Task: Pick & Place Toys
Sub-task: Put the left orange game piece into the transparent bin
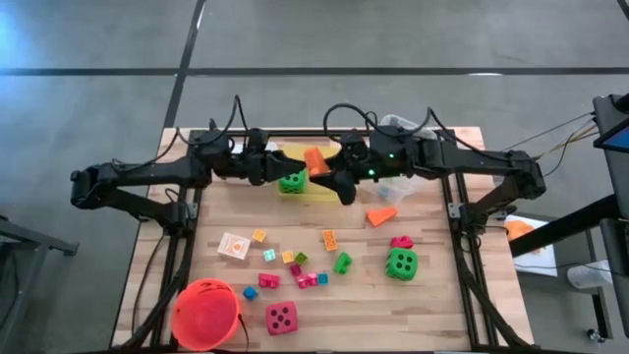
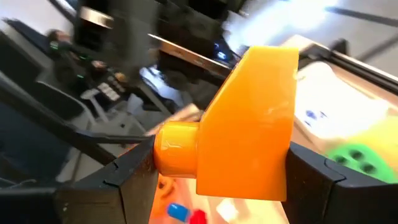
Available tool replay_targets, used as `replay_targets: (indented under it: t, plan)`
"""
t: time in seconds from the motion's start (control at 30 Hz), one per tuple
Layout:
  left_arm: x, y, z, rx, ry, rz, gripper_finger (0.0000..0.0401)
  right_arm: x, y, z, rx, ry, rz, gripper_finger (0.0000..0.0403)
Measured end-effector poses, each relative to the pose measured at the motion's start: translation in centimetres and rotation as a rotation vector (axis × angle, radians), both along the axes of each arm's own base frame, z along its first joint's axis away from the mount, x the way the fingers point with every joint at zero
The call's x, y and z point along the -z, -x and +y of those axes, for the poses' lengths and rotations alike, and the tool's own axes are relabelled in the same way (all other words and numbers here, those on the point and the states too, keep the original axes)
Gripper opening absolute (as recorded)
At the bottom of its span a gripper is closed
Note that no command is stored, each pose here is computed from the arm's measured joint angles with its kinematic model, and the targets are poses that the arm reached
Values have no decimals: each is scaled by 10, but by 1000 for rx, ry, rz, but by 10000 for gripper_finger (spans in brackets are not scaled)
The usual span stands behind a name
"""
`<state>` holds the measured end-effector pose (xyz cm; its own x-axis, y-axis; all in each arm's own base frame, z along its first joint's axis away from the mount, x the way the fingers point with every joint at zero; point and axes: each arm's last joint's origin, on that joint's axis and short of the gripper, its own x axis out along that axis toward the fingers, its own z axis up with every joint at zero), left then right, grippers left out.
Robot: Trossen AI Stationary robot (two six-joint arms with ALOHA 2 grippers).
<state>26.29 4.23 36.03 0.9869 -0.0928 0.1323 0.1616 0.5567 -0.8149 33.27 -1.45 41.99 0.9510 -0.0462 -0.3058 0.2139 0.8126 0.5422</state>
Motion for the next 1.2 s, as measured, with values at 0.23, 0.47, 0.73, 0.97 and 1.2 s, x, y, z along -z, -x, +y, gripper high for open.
replay_targets:
  t: [0.23, 0.47, 0.73, 0.97, 1.2]
  plan:
    - [0, 19, -3, -3, 15, 114, 308, 14, 19, -37, 119, -5, 202, 255]
    - [-3, 42, -7, -11, 2, 189, 308, 32, 57, -65, 272, 24, 555, 255]
    - [-7, 56, -10, -30, -24, 198, 308, 45, 92, -83, 360, 61, 812, 255]
    - [-6, 57, -10, -30, -21, 218, 308, 65, 107, -103, 257, 60, 892, 255]
    - [-2, 58, -10, -28, -14, 259, 308, 102, 115, -126, 309, -45, 966, 255]
